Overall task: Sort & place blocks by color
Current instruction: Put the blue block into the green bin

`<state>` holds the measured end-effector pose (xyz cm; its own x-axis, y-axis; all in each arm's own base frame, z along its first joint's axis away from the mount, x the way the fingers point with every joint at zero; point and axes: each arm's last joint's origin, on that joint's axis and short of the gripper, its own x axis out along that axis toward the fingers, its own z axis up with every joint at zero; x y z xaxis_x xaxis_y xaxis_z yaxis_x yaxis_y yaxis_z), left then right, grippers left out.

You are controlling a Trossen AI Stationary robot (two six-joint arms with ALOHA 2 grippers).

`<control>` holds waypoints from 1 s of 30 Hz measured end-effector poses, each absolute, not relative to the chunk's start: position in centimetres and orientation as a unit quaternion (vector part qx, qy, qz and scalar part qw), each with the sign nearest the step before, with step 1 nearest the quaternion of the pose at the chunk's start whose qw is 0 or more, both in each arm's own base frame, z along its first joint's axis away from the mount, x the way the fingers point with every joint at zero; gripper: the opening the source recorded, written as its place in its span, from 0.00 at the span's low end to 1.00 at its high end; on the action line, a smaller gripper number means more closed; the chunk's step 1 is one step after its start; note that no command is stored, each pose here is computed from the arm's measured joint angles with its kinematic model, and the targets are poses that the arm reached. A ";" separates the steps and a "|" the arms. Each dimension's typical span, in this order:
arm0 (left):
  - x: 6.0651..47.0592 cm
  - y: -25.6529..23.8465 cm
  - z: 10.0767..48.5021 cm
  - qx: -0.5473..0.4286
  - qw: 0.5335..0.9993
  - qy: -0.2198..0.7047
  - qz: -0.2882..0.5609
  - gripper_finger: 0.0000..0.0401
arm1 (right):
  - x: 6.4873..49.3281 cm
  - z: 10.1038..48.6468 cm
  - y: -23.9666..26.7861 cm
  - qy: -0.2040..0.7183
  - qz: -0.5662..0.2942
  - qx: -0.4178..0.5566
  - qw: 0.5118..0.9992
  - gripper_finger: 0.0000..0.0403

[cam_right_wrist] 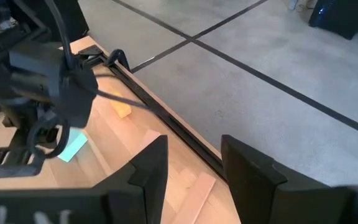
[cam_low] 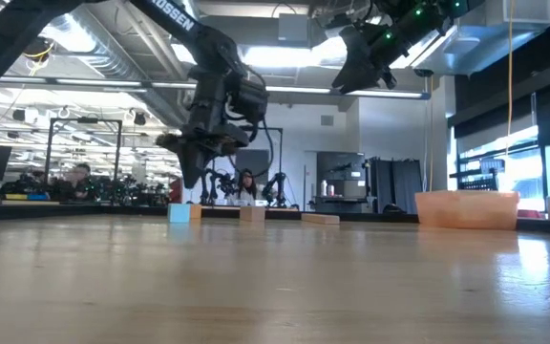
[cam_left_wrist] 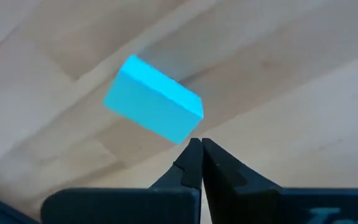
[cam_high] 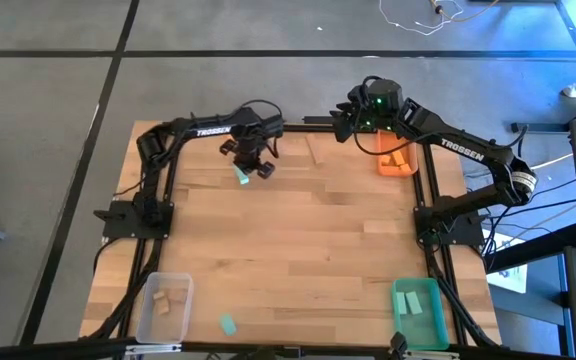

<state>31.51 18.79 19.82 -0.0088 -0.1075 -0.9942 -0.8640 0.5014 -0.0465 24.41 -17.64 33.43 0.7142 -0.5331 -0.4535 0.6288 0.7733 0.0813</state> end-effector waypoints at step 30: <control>31.1 18.3 19.4 -0.506 0.444 0.515 0.530 0.00 | 24.4 33.4 -17.6 0.207 -0.316 0.114 0.919 0.37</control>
